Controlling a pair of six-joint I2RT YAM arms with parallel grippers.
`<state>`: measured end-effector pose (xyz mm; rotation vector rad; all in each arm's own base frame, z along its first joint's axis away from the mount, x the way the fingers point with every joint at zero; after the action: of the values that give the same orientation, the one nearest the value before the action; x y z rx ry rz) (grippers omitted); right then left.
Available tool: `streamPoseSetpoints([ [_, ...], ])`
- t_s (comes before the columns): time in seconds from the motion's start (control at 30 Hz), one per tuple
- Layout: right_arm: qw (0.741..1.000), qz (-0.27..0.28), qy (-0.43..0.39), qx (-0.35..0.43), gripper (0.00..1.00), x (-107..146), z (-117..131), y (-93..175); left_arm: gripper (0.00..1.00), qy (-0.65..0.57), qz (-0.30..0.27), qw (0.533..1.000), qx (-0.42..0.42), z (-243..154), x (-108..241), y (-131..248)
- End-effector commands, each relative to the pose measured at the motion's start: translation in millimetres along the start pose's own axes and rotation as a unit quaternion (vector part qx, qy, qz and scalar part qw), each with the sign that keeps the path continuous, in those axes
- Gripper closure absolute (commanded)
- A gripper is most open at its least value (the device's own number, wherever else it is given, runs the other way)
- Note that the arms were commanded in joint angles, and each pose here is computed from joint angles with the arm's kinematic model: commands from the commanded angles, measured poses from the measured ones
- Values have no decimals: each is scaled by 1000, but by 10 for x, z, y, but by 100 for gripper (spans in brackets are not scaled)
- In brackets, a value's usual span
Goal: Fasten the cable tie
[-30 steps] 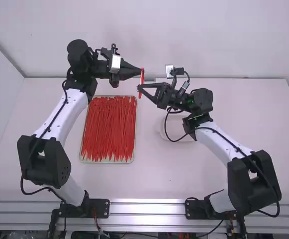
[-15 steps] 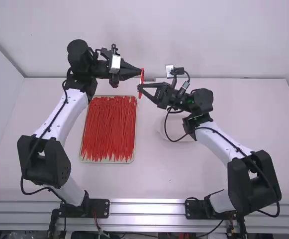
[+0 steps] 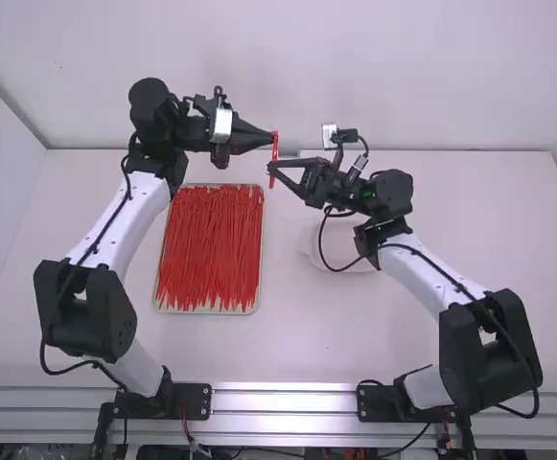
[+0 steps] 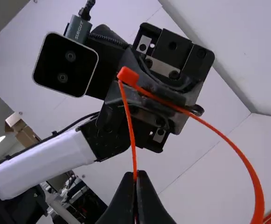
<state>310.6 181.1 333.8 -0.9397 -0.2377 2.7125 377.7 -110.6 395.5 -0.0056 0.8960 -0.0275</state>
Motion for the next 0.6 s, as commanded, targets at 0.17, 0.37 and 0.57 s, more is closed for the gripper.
streamPoseSetpoints([
  [0.17, 1000, 0, 15, -13, 100, -105, 123, -43, 98, -4, -4, 1000, 8, -21, -6, 11],
  [0.37, 1000, 10, 1, -19, 100, -54, 140, -91, 98, -14, -4, 1000, 6, -11, -18, 15],
  [0.57, 1000, 11, 1, -19, 100, -57, 140, -85, 98, -14, -4, 1000, 6, -10, -19, 14],
])
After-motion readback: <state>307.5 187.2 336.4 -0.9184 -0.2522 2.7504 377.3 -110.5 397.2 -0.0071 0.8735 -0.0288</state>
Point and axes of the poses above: each hand's point on the last joint's axis, 136 mm out from that joint toward the fingers, its own y axis back along the fingers, its own z axis along the line the jaws close on, x = y × z, the point moved 10 cm from there along y, back along the fingers, and after that the axes turned 11 degrees about -y, right-handed, at the moved point
